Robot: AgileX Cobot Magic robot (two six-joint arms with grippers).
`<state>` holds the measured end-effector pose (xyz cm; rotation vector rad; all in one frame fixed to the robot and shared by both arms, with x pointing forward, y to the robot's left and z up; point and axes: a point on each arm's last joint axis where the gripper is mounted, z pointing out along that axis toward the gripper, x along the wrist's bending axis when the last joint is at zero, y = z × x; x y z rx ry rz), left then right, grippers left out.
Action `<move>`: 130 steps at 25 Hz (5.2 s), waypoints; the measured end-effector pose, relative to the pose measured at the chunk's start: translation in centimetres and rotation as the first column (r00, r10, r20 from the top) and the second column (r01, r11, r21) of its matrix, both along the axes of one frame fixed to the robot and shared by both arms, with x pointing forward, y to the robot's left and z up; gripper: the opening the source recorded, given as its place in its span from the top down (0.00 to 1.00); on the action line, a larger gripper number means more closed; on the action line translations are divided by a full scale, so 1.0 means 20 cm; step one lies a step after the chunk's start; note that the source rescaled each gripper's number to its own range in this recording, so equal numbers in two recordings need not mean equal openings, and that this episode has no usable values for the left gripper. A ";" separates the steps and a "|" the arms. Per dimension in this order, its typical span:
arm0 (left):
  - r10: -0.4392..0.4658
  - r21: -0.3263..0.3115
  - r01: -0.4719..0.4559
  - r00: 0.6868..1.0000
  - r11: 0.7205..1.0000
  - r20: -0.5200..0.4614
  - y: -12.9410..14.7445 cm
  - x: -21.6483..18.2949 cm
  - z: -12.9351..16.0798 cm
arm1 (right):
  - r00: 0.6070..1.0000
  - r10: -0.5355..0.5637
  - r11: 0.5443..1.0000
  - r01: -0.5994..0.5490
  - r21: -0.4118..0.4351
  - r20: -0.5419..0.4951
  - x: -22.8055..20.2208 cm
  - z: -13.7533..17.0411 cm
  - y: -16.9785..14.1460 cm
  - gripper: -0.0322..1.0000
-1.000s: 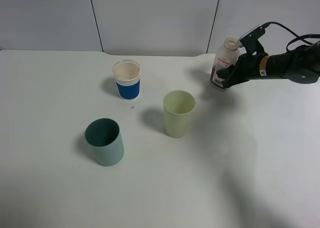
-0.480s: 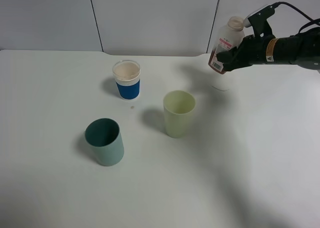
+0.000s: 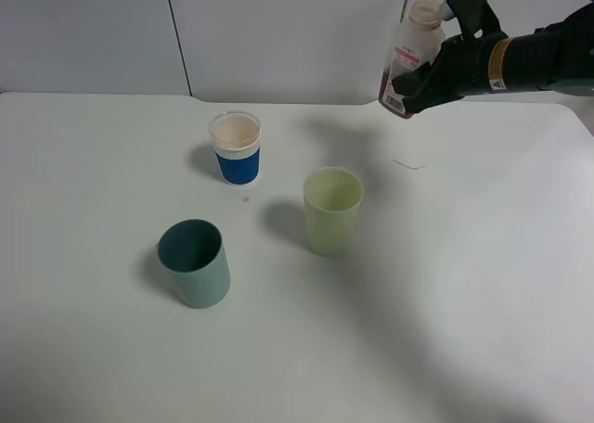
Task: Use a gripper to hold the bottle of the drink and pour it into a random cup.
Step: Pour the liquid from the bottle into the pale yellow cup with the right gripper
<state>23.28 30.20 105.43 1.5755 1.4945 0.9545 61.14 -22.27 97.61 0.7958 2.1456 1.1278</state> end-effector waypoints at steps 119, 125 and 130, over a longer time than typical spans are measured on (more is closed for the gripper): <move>0.000 0.000 0.000 1.000 1.000 0.000 0.00 0.00 0.00 | 0.526 0.845 0.266 -0.253 -0.930 0.099 -0.23 0.13 0.43 0.97; 0.000 0.000 0.000 1.000 1.000 0.000 0.00 0.00 0.00 | 0.464 0.884 0.180 -0.212 -0.960 0.064 -0.25 0.13 0.47 0.97; 0.000 0.000 0.000 1.000 1.000 0.000 0.00 0.00 0.00 | 0.450 0.892 0.136 -0.186 -0.973 0.038 -0.27 0.12 0.49 0.97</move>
